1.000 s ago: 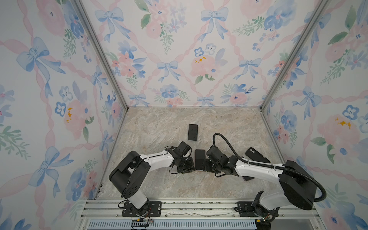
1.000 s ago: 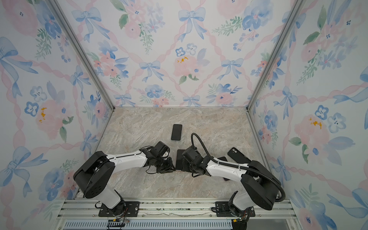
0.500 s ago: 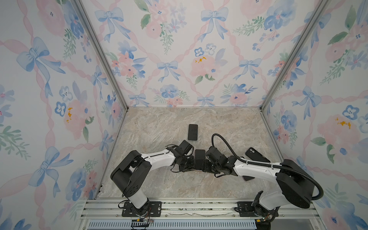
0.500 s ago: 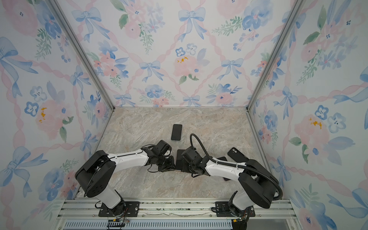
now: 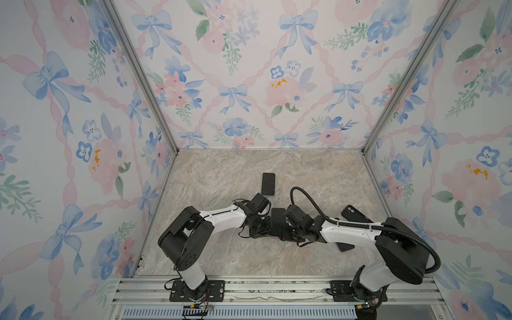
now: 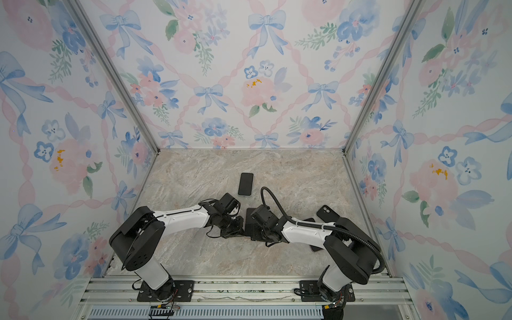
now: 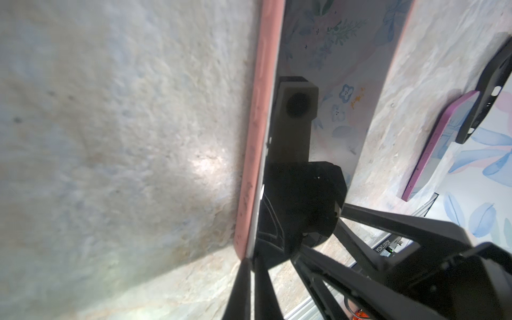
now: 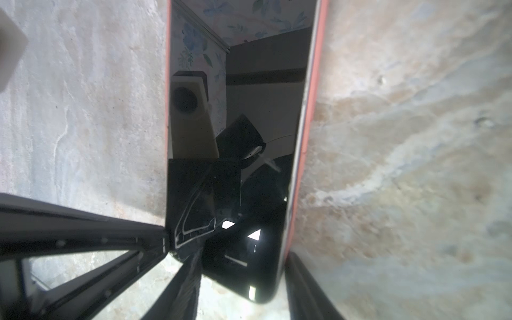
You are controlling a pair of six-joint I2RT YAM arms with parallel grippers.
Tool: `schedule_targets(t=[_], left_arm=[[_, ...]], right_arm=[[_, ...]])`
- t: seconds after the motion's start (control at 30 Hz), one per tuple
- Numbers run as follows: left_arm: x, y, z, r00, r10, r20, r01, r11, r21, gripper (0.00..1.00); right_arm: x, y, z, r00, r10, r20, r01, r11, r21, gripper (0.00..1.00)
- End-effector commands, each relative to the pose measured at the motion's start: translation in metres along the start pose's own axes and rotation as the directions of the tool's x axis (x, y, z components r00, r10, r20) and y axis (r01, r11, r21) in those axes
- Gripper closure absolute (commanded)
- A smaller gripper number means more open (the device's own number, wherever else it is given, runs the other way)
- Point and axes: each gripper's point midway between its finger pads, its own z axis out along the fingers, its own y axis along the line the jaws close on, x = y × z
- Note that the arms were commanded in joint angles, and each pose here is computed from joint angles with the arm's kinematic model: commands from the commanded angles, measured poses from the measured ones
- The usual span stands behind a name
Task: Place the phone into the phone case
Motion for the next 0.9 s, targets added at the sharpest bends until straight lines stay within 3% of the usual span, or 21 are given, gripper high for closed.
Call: schedule_targets(t=[0.0, 0.3, 0.53, 0.87], left_arm=[[0.006, 0.025, 0.017, 0.999, 0.002, -0.032, -0.005, 0.996, -0.094, 0.97], [0.005, 0.029, 0.018, 1.0, 0.012, -0.028, -0.015, 0.994, -0.111, 0.99], [-0.005, 0.007, -0.011, 0.994, 0.112, 0.013, -0.11, 0.99, -0.088, 0.83], [-0.022, -0.007, -0.027, 0.987, 0.15, 0.061, -0.149, 0.989, -0.012, 0.8]], right_arm=[[0.006, 0.006, 0.01, 0.999, -0.024, -0.038, 0.024, 1.0, -0.013, 0.49], [0.005, 0.009, 0.007, 0.999, -0.037, -0.036, 0.037, 0.999, -0.01, 0.49], [-0.005, -0.003, -0.013, 0.998, -0.056, 0.008, 0.055, 0.996, 0.067, 0.49], [-0.008, -0.01, -0.018, 0.999, -0.04, 0.023, 0.039, 0.997, 0.062, 0.55]])
